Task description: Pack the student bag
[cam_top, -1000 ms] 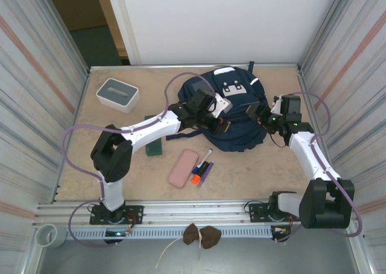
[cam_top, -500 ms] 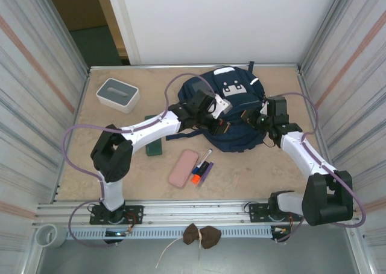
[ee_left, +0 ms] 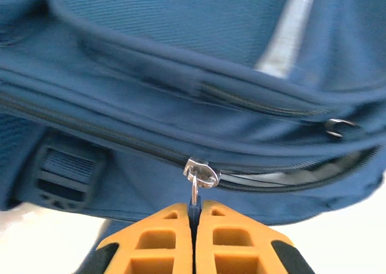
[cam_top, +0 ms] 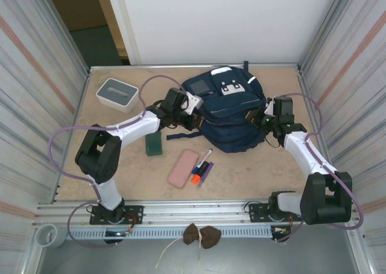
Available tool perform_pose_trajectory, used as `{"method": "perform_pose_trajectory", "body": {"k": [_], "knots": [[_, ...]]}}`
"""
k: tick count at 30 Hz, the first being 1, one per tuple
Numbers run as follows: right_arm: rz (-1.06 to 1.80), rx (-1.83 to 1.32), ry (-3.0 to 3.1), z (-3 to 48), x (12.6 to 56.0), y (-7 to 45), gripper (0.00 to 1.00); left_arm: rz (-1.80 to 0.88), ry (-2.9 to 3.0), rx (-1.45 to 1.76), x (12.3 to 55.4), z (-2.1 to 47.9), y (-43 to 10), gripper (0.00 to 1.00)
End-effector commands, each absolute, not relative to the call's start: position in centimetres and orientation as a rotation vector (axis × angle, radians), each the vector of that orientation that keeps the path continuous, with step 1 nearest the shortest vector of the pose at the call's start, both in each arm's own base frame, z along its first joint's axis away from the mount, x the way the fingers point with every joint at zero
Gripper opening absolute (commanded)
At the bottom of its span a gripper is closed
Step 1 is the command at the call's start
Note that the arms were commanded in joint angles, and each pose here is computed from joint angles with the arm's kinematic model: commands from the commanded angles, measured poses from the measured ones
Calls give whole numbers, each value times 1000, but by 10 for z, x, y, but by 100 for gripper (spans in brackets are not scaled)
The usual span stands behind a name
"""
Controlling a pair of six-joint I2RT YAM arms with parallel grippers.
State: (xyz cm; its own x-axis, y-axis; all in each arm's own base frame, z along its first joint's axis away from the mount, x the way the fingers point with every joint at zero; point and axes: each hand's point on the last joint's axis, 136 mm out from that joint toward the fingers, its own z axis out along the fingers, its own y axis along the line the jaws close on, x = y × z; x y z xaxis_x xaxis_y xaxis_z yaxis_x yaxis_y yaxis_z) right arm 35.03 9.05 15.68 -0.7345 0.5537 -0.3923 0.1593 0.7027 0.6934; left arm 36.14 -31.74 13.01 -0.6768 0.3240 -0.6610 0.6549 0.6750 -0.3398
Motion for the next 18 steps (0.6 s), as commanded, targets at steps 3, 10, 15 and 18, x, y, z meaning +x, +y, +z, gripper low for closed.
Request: {"method": "perform_pose_trajectory", "body": {"k": [3,10,15,18], "knots": [[837,502,2247,176,364,87,0,-526,2390,587,413,116,-269,0],[928,481,2230,182,368,122,0,-374,2412,518,443,108,-259,6],[923,566,2128,195,372,125,0,-433,2347,470,417,137,-248,37],[928,585,2057,212,376,128,0,-498,2299,420,389,153,-237,48]]}}
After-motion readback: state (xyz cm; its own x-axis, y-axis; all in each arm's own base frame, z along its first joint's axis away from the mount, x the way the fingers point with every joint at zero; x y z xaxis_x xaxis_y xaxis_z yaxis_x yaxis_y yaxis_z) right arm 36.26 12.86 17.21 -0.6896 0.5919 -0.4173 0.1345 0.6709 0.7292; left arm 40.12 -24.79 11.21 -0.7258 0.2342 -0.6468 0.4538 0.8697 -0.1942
